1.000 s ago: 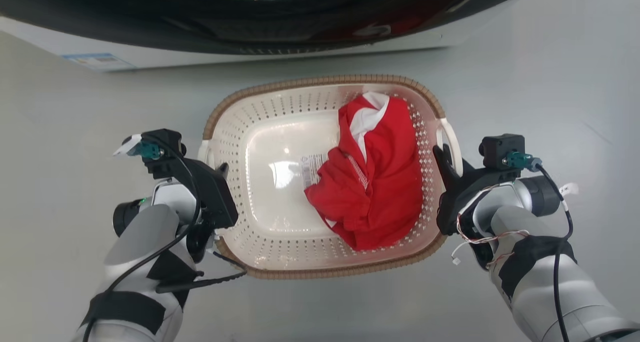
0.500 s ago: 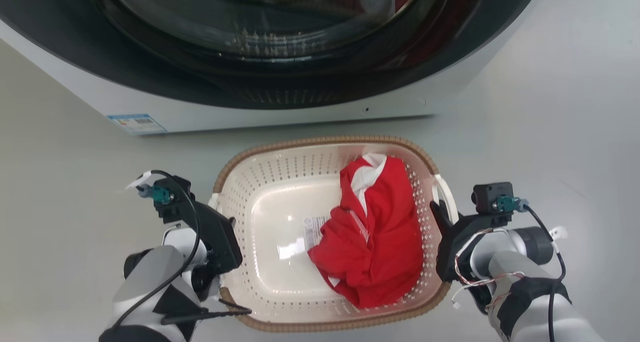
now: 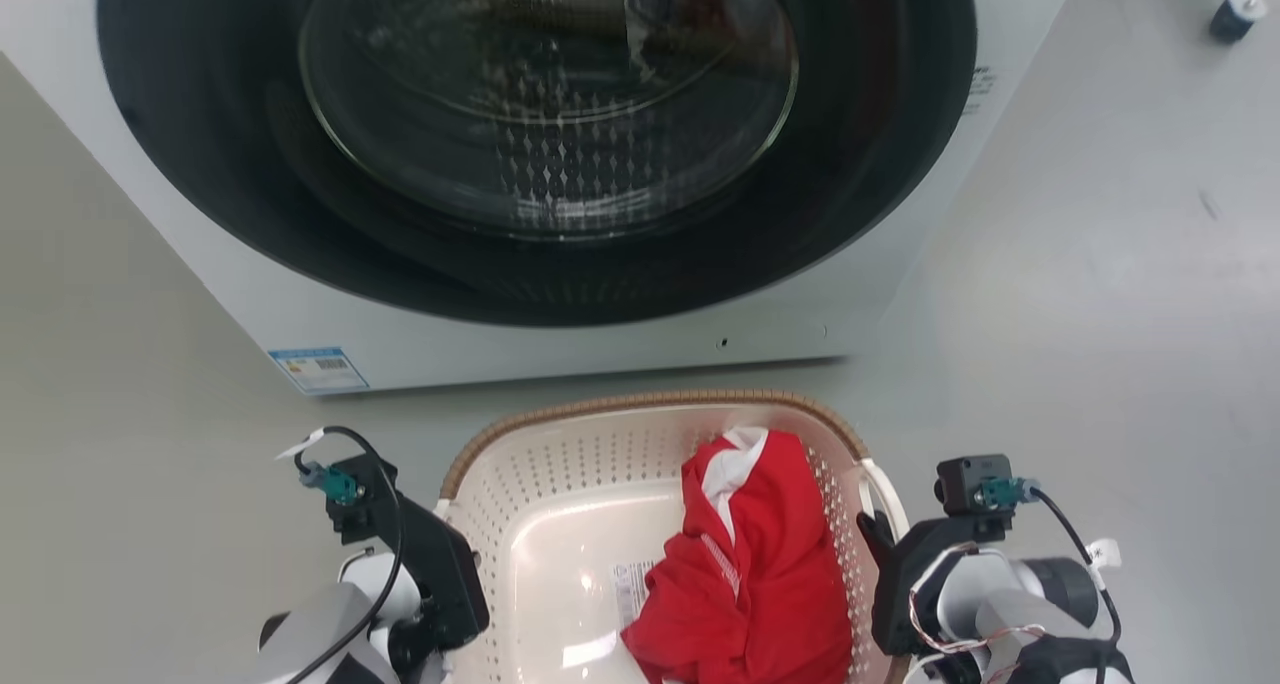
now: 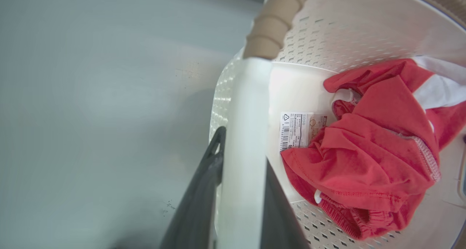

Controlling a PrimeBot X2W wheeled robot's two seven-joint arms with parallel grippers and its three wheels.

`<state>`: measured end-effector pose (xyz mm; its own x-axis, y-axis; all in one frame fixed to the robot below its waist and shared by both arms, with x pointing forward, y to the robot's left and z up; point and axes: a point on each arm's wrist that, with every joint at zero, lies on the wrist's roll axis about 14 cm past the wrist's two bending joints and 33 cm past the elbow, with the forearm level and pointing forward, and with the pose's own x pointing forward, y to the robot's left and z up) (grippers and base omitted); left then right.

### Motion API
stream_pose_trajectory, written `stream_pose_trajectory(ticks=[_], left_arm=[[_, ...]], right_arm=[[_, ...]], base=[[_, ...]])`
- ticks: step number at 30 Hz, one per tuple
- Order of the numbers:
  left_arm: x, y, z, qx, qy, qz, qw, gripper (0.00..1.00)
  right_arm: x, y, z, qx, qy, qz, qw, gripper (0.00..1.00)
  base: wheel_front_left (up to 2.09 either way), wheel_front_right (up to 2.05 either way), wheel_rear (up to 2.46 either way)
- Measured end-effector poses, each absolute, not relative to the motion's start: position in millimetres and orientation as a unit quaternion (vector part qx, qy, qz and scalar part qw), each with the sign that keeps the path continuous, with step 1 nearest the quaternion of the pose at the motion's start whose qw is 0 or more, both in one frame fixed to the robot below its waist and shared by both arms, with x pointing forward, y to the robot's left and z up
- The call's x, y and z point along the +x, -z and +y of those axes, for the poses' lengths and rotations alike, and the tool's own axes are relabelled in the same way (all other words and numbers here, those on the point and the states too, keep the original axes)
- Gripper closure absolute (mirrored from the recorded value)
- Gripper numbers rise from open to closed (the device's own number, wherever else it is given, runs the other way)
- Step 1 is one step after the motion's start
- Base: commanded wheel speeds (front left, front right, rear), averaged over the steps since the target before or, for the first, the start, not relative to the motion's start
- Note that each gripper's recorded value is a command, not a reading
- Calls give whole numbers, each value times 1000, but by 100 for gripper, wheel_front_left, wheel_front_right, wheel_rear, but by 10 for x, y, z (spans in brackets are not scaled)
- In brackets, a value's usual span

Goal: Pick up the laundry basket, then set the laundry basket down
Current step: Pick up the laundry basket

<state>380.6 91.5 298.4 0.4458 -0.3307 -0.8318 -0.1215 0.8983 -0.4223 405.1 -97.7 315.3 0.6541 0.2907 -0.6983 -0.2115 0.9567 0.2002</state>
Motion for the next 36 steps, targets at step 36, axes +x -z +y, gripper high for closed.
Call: stream_pose_trajectory(ticks=[36], left_arm=[[3105, -3304, 837, -223, 87, 536, 810, 100]], right_arm=[[3323, -3445, -1034, 91, -118, 423, 894, 100]], base=[[0, 0, 0]])
